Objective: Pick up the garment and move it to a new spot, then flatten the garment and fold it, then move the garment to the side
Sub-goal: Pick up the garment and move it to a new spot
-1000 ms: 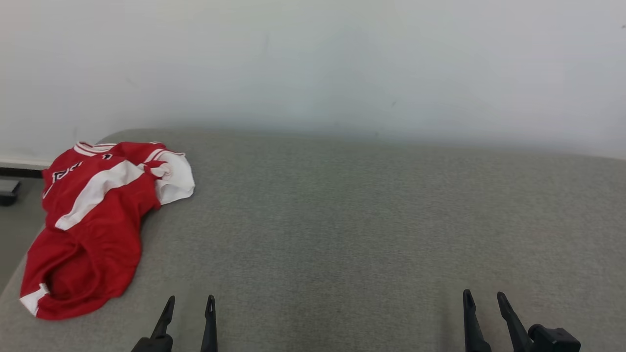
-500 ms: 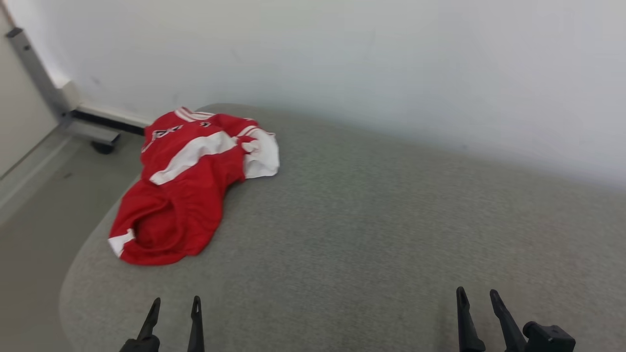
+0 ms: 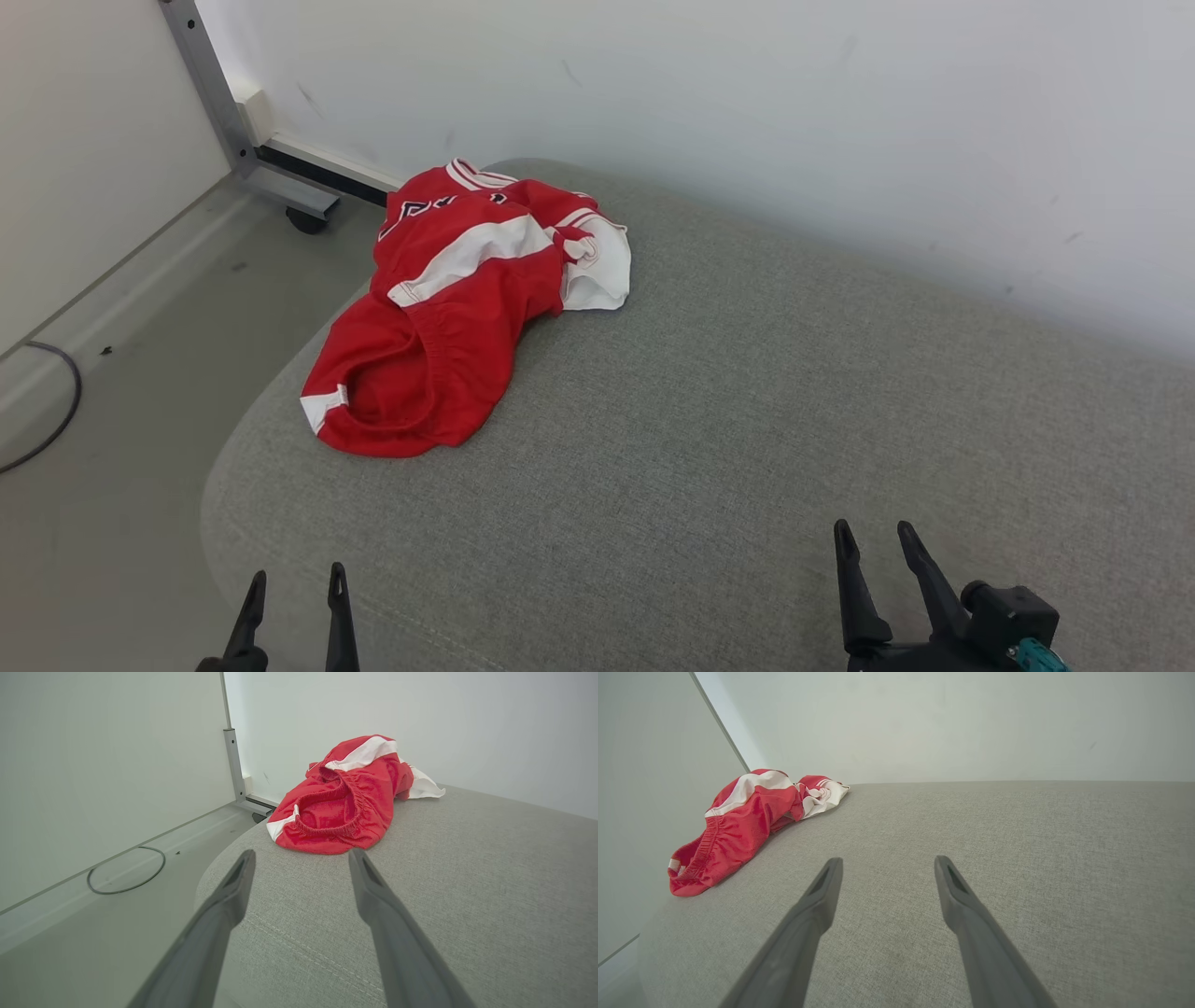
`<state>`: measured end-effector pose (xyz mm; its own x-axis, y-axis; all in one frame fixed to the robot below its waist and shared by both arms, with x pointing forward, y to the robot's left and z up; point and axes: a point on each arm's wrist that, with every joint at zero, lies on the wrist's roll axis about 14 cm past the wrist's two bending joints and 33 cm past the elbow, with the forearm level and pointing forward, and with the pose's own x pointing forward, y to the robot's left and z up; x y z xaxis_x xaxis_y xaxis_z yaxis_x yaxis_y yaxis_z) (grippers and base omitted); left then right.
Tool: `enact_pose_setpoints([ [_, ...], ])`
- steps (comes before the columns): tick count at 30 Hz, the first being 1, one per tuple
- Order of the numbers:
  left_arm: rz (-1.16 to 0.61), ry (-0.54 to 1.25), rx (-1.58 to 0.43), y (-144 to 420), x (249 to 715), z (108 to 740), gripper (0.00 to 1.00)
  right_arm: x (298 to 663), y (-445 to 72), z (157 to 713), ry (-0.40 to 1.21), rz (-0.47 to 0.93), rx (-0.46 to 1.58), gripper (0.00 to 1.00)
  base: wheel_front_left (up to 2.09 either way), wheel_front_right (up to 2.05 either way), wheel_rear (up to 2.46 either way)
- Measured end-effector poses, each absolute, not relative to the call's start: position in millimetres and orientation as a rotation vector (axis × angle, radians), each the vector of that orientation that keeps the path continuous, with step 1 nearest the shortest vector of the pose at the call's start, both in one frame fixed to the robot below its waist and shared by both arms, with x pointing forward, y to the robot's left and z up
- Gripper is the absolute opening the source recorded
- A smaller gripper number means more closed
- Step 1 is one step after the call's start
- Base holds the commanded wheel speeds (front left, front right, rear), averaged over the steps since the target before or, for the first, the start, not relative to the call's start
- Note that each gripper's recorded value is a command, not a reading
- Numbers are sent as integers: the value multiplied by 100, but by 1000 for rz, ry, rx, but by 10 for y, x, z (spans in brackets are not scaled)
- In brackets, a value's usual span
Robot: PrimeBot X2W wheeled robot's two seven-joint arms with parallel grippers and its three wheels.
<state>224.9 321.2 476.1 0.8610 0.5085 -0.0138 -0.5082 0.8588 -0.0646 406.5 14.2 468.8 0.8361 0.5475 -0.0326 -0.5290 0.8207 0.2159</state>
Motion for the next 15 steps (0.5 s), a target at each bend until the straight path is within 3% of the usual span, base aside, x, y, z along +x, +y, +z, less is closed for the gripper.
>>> enact_pose_setpoints([
  [10, 546, 15, -98, 3226, 2216, 4678, 100, 4072, 192, 4695, 94, 587, 199, 100, 0, 0, 0],
  [15, 501, 0, -100, 3315, 2476, 4795, 100, 4054, 147, 4691, 94, 578, 191, 100, 0, 0, 0],
])
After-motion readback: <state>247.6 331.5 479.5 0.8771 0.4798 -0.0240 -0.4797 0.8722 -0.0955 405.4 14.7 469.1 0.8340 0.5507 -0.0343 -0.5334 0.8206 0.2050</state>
